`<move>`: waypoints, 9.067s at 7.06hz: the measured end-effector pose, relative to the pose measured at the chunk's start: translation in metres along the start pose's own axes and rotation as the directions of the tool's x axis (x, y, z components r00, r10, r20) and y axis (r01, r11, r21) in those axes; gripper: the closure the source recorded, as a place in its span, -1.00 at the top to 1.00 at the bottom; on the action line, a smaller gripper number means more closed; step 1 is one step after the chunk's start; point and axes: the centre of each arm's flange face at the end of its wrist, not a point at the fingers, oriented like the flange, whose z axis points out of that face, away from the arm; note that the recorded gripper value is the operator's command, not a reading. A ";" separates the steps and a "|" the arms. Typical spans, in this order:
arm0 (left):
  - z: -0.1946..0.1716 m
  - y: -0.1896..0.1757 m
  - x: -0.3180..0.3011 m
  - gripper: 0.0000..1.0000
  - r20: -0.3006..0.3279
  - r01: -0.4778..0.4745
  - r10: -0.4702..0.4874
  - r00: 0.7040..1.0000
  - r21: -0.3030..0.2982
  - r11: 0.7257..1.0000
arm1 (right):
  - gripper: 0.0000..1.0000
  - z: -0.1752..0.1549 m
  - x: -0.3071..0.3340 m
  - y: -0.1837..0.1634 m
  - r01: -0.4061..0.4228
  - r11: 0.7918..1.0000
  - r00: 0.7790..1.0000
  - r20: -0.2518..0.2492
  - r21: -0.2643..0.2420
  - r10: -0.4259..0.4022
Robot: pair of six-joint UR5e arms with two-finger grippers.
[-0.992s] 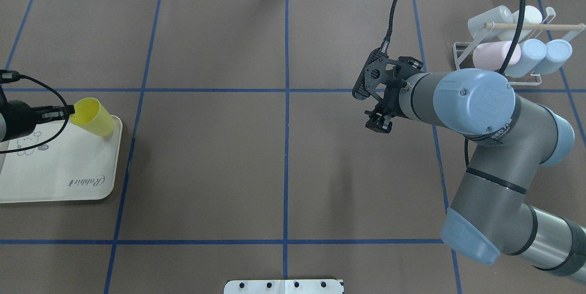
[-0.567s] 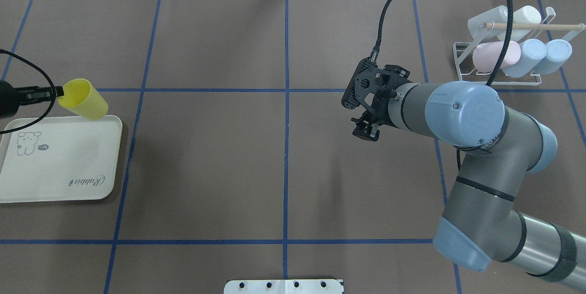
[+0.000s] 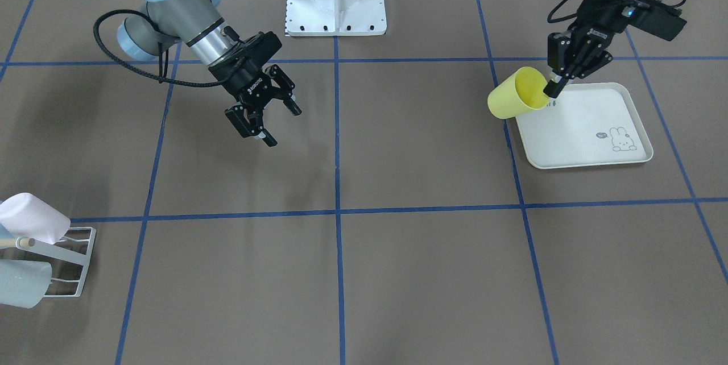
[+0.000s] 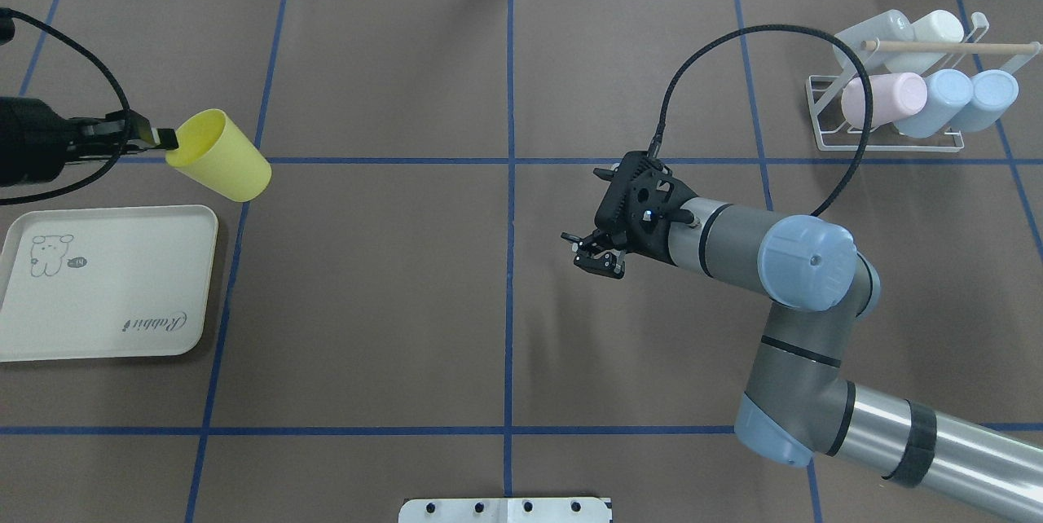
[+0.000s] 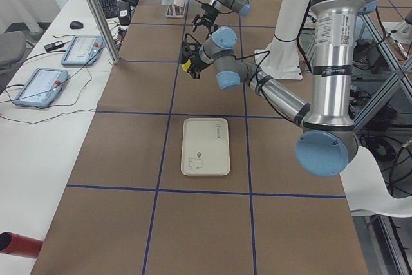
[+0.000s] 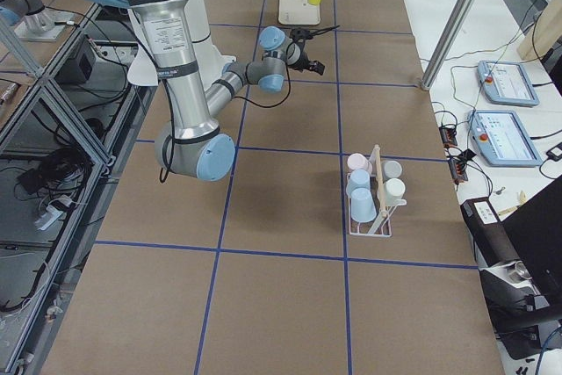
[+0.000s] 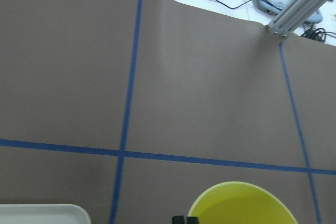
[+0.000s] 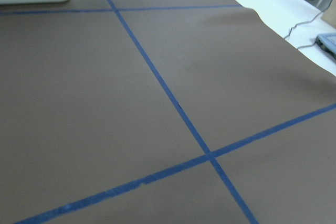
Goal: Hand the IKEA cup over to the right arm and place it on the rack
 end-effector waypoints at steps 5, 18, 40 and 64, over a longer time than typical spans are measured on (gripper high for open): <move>0.040 0.061 0.141 -1.00 -0.207 0.165 -0.200 0.958 -0.176 0.970 | 0.97 0.008 -0.013 -0.004 -0.108 0.972 0.993 0.077 0.206 0.094; 0.123 0.100 0.181 -1.00 -0.165 0.199 -0.235 0.958 -0.207 0.958 | 0.97 -0.016 -0.046 -0.037 -0.146 0.921 0.980 0.177 0.361 0.086; 0.082 0.094 0.162 1.00 -0.044 0.083 -0.091 0.995 -0.164 0.983 | -1.00 -0.044 -0.023 -0.042 -0.118 0.974 0.989 0.112 0.196 0.097; -0.026 0.035 -0.001 1.00 0.146 -0.428 0.462 0.875 -0.216 0.878 | -1.00 -0.322 0.410 0.079 0.599 -0.084 0.527 0.471 -0.796 -0.708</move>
